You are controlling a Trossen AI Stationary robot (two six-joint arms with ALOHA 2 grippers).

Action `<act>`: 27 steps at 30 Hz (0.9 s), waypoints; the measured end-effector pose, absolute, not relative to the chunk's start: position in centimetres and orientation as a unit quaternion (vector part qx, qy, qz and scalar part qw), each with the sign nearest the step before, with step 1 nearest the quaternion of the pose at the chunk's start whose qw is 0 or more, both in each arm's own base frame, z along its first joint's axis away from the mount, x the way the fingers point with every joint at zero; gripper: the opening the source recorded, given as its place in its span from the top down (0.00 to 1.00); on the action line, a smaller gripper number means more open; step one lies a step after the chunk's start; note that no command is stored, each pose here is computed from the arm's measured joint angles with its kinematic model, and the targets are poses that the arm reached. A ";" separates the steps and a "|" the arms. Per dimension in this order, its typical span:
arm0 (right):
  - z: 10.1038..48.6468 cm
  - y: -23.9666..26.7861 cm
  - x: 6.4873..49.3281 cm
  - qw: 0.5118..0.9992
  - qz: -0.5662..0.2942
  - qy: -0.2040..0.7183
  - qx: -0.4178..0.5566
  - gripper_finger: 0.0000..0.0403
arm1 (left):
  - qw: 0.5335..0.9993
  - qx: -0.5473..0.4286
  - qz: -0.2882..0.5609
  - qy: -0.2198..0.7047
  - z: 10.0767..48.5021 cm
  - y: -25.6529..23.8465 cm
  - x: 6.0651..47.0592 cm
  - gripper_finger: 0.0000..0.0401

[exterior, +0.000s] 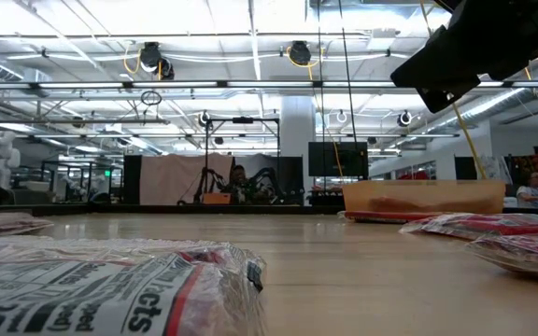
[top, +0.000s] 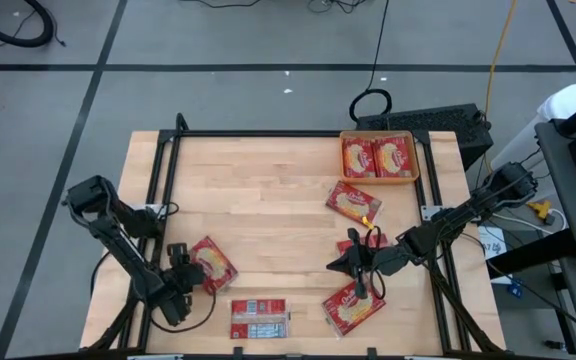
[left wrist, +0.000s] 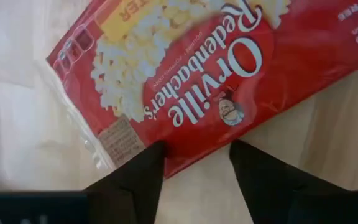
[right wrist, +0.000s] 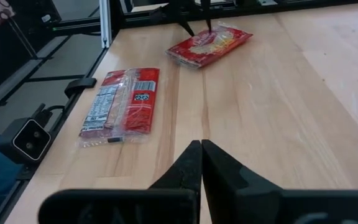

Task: Sort popcorn bags into baskets
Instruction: Put the red popcorn bag into the orange bin

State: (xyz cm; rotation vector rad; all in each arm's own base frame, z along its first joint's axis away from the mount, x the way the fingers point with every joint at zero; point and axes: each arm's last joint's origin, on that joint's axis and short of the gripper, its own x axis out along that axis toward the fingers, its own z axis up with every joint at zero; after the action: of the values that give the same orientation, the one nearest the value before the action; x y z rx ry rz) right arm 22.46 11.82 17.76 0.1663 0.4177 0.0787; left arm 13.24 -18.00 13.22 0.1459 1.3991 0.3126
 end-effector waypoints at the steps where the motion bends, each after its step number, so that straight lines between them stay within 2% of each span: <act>1: 17.8 11.8 22.5 0.974 0.039 0.207 0.082 0.99 | 0.756 0.052 0.145 0.637 13.2 -18.0 13.6 0.54; 6: 17.8 11.8 22.5 0.975 0.040 0.204 0.082 0.99 | 0.788 -0.051 0.142 0.597 14.4 -19.2 16.1 0.63; 10: 17.8 11.8 22.5 0.974 0.039 0.204 0.086 0.99 | 0.799 -0.044 0.116 0.589 15.8 -19.9 17.2 0.68; 14: 17.8 11.8 22.5 0.974 0.038 0.204 0.093 0.99 | 0.807 -0.036 0.123 0.577 16.9 -20.1 17.6 0.67; 19: 17.8 12.0 22.4 0.974 0.040 0.204 0.095 0.99 | 0.786 0.010 0.147 0.601 16.6 -19.4 16.5 0.59; 27: 17.8 12.4 22.2 0.973 0.049 0.205 0.091 0.99 | 0.784 0.023 0.142 0.603 13.9 -18.6 14.9 0.35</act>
State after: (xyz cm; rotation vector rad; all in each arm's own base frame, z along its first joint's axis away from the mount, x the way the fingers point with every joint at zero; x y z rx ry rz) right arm 22.16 12.43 17.83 0.1840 0.4130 0.0983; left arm 14.92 -18.62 13.89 0.0504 1.3019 0.3057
